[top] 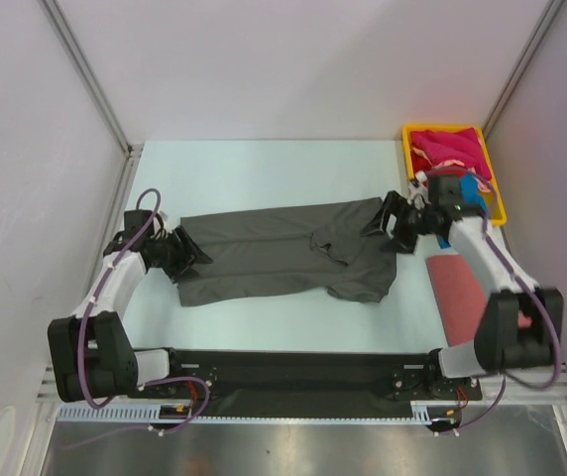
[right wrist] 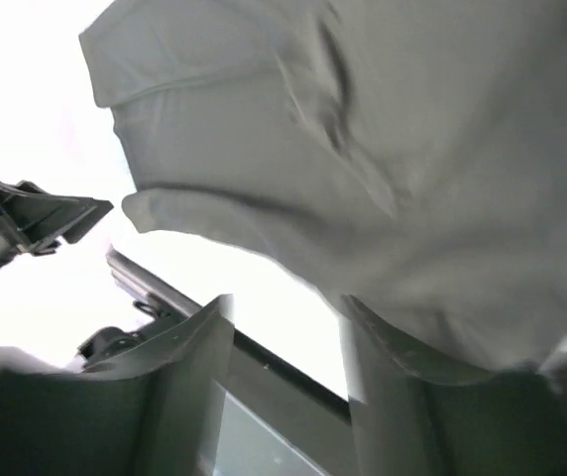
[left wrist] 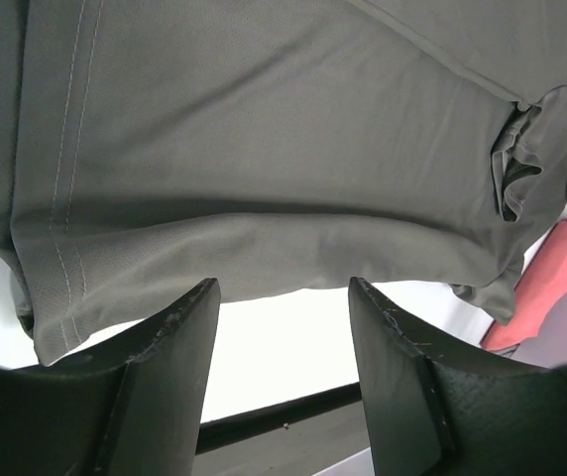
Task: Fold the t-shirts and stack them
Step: Fold the tshirt
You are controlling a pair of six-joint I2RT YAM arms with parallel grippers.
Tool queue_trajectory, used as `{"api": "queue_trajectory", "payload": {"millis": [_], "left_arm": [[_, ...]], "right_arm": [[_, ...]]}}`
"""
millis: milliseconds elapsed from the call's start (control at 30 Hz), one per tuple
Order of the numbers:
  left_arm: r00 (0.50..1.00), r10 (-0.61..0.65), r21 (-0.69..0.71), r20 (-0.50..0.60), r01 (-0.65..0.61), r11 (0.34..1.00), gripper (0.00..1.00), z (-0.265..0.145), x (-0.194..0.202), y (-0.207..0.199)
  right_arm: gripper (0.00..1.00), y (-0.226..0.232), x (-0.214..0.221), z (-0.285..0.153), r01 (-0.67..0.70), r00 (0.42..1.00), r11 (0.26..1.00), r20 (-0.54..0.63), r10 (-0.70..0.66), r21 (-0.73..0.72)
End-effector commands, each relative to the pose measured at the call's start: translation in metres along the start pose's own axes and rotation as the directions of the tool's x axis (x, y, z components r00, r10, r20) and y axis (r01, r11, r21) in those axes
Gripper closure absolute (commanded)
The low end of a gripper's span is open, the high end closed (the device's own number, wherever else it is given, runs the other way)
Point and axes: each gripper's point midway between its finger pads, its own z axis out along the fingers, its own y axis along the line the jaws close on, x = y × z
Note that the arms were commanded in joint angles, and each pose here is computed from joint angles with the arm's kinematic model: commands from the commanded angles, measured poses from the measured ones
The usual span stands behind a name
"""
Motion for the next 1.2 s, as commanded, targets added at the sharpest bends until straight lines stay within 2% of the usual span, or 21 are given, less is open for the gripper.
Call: {"api": "queue_trajectory", "payload": {"millis": [0, 33, 167, 367, 433, 567, 667, 700, 767, 933, 1067, 1167], "left_arm": [[0.999, -0.015, 0.063, 0.037, 0.013, 0.998, 0.4, -0.007, -0.003, -0.008], [0.999, -0.021, 0.067, 0.045, 0.018, 0.998, 0.4, -0.008, -0.004, -0.007], [0.999, -0.04, 0.069, 0.033, 0.038, 0.997, 0.4, -0.007, -0.001, -0.005], [0.999, -0.031, 0.056, 0.019, 0.03, 0.998, 0.4, -0.006, 0.006, 0.0], [0.999, -0.033, 0.053, 0.017, 0.032, 0.998, 0.41, -0.006, 0.009, 0.002], [0.999, -0.035, 0.039, 0.032, 0.034, 0.999, 0.41, -0.008, 0.011, 0.006], [0.996, -0.069, 0.005, 0.05, 0.068, 0.998, 0.42, -0.011, 0.009, 0.014], [0.995, -0.082, -0.023, 0.064, 0.084, 0.996, 0.46, -0.012, 0.006, 0.019], [0.988, -0.128, -0.12, 0.09, 0.139, 0.983, 0.48, -0.016, 0.006, 0.037], [0.966, -0.223, -0.263, 0.128, 0.25, 0.932, 0.47, -0.021, 0.015, 0.066], [0.953, -0.274, -0.264, 0.13, 0.3, 0.917, 0.47, -0.019, 0.02, 0.07], [0.952, -0.271, -0.286, 0.143, 0.302, 0.91, 0.47, -0.022, 0.017, 0.074]], "right_arm": [[0.01, -0.031, 0.056, -0.028, -0.065, 0.997, 0.993, -0.025, 0.068, 0.094], [0.0, -0.043, 0.075, -0.027, -0.105, 0.993, 0.988, -0.038, 0.11, 0.113], [0.0, -0.052, 0.104, -0.033, -0.152, 0.988, 0.983, -0.007, 0.153, 0.105], [0.0, -0.071, 0.116, -0.039, -0.202, 0.978, 0.969, 0.087, 0.191, 0.142], [0.0, -0.076, 0.125, -0.03, -0.22, 0.975, 0.97, 0.063, 0.215, 0.107], [0.16, -0.088, 0.12, -0.021, -0.196, 0.977, 0.974, 0.109, 0.184, 0.111], [0.39, -0.091, 0.118, -0.014, -0.183, 0.979, 0.979, 0.113, 0.172, 0.09], [0.48, -0.09, 0.117, -0.013, -0.181, 0.979, 0.98, 0.108, 0.172, 0.082], [0.48, -0.088, 0.112, -0.013, -0.164, 0.981, 0.983, 0.121, 0.154, 0.078], [0.46, -0.091, 0.103, -0.013, -0.128, 0.986, 0.986, 0.124, 0.115, 0.106], [0.5, -0.093, 0.101, -0.008, -0.133, 0.986, 0.986, 0.116, 0.121, 0.102], [0.57, -0.09, 0.102, -0.006, -0.138, 0.986, 0.987, 0.103, 0.129, 0.086]]}}
